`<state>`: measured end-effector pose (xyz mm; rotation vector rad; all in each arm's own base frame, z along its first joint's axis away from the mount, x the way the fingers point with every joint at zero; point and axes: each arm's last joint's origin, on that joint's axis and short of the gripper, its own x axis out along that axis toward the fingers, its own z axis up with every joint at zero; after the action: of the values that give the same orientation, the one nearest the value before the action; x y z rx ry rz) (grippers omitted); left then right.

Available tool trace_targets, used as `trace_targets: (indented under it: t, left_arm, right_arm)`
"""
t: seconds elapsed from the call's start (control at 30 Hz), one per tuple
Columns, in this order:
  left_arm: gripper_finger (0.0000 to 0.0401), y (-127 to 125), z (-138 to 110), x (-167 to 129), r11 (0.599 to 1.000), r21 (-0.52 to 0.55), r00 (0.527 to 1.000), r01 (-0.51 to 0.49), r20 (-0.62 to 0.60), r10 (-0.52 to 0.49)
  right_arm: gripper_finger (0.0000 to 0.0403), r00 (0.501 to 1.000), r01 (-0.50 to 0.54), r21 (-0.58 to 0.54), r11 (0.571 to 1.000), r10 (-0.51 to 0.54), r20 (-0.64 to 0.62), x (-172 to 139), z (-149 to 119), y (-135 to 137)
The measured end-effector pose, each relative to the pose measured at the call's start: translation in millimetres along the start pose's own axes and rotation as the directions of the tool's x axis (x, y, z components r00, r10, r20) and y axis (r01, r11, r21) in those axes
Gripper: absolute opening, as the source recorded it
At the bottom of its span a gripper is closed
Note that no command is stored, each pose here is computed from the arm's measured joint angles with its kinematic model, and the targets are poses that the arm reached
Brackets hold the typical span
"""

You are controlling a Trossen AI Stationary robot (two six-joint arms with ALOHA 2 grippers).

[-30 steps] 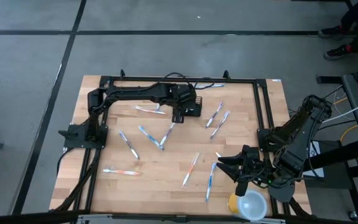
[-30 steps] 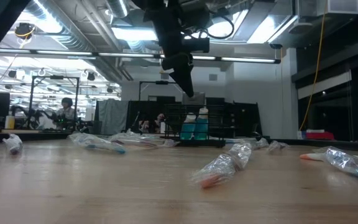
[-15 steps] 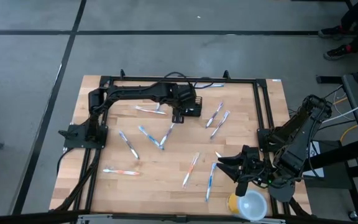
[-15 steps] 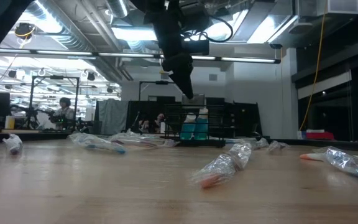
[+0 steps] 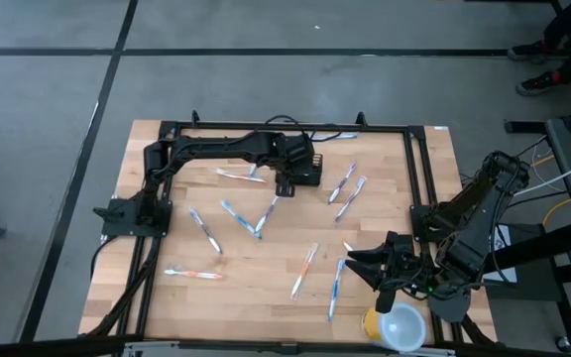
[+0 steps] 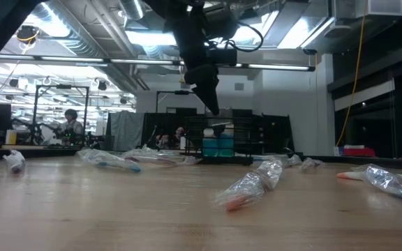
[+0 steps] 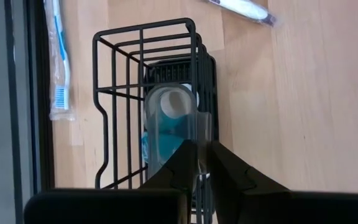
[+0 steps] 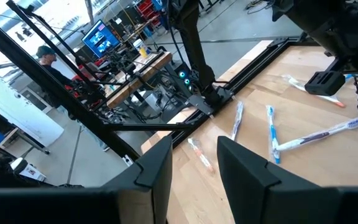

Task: Pick & Place toothbrushing station
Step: Put the black lid into the middle section of the mesh organizer

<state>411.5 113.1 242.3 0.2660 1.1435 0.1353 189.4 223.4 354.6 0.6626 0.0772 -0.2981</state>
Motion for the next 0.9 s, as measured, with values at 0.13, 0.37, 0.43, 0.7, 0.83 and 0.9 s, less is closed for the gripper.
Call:
trace_targets:
  t: [0.13,0.37,0.43,0.7,0.83,0.9]
  left_arm:
    - [0.0023,1.7,-0.8,0.8,1.0,0.001,1.0,0.001,-0.001,-0.001]
    - [0.0023,5.9,-2.8,1.4,1.0,-0.008,1.0,0.007,-0.002,-0.007]
    - [0.0023,5.7,-3.3,1.4,1.0,-0.007,1.0,0.009,-0.007,-0.009]
    - [0.0023,5.7,-6.2,1.4,1.0,-0.004,0.999,0.003,-0.04,-0.003]
    - [0.0023,5.7,-6.2,1.4,1.0,-0.004,0.999,0.001,-0.04,-0.001]
    - [0.0023,5.8,-6.2,1.4,1.0,-0.004,0.999,-0.001,-0.041,0.001]
  right_arm:
    - [0.013,1.0,0.001,-0.001,1.0,-0.001,0.001,0.0,0.0,-0.1]
    - [0.013,1.0,0.004,0.0,1.0,-0.004,0.007,0.0,0.2,-0.2]
    - [0.013,1.0,0.004,0.0,1.0,-0.004,0.007,0.0,0.2,-0.2]
    - [0.013,1.0,0.006,0.0,1.0,-0.006,0.01,0.0,0.3,-0.2]
    - [0.013,1.0,0.006,0.0,1.0,-0.006,0.01,0.0,0.3,-0.2]
    - [0.013,1.0,0.005,0.002,1.0,-0.005,0.01,0.0,0.3,-0.1]
